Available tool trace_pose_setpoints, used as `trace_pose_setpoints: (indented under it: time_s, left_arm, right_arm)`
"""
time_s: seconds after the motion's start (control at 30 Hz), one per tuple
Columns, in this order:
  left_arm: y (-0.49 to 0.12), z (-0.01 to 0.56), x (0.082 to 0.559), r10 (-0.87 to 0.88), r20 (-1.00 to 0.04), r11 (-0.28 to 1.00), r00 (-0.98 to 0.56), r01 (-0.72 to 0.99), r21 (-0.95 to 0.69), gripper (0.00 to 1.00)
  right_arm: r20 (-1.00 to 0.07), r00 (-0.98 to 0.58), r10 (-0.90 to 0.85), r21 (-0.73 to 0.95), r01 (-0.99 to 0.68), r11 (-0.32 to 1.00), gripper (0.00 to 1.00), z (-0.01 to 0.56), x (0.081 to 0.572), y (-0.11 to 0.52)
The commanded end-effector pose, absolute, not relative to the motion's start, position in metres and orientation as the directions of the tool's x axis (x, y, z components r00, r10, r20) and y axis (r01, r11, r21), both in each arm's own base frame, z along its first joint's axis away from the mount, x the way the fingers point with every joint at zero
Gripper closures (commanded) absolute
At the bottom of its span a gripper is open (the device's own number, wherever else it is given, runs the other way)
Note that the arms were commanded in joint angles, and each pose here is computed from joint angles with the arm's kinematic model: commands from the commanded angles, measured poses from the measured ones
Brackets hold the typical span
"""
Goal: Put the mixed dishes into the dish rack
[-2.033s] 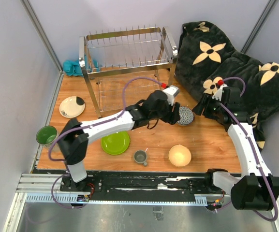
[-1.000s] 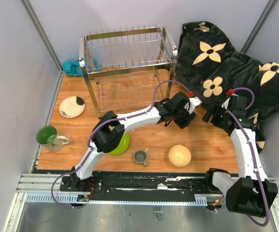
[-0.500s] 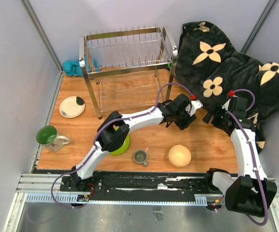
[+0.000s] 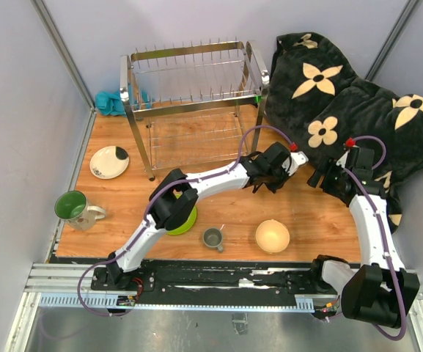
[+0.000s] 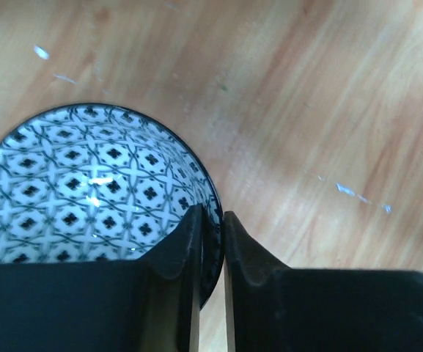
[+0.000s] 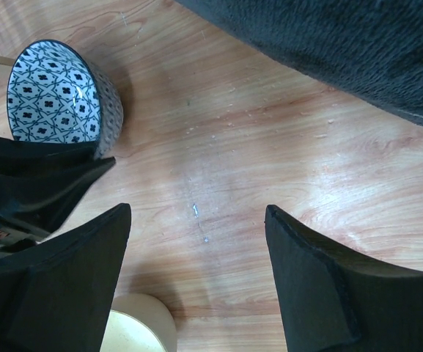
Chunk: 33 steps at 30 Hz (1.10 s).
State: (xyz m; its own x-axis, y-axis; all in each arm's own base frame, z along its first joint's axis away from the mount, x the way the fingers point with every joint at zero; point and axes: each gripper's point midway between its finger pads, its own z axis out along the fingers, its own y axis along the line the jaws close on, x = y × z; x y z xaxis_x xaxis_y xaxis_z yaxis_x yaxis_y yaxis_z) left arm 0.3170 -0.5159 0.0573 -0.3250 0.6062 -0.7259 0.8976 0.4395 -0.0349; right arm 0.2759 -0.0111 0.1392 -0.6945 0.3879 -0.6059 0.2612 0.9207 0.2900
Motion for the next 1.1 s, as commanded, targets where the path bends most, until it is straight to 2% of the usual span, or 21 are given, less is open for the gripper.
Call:
trace_pose_setpoints:
  time_s: [0.0,0.07,0.3,0.57,0.9,1.07]
  left_arm:
    - [-0.515,0.055,0.315,0.603,-0.715,0.446,-0.352,0.893,-0.064,0.93]
    - [-0.515,0.063,0.313,0.585,-0.725,0.447,-0.364,0.890,-0.086,0.99]
    - [-0.495,0.122,0.302,0.404,-0.791,0.466,-0.459,0.848,-0.254,1.00]
    - [-0.453,0.157,0.288,0.182,-0.778,0.444,-0.601,0.756,-0.481,0.99]
    - [-0.414,0.223,0.324,-0.122,-0.746,0.318,-0.655,0.686,-0.655,1.00]
    - [-0.393,0.241,0.339,-0.219,-0.717,0.284,-0.662,0.659,-0.696,1.00]
  right_arm:
    - [-0.600,-0.691,0.404,0.294,0.279,0.914,0.25,0.135,0.274,-0.016]
    - [-0.599,-0.691,0.405,0.299,0.276,0.913,0.25,0.135,0.275,-0.015]
    - [-0.587,-0.698,0.411,0.329,0.258,0.908,0.25,0.133,0.277,-0.009]
    - [-0.575,-0.703,0.419,0.366,0.238,0.900,0.25,0.135,0.280,-0.001]
    - [-0.556,-0.712,0.428,0.410,0.212,0.887,0.25,0.140,0.285,0.008]
    - [-0.554,-0.715,0.427,0.414,0.208,0.886,0.25,0.141,0.285,0.009]
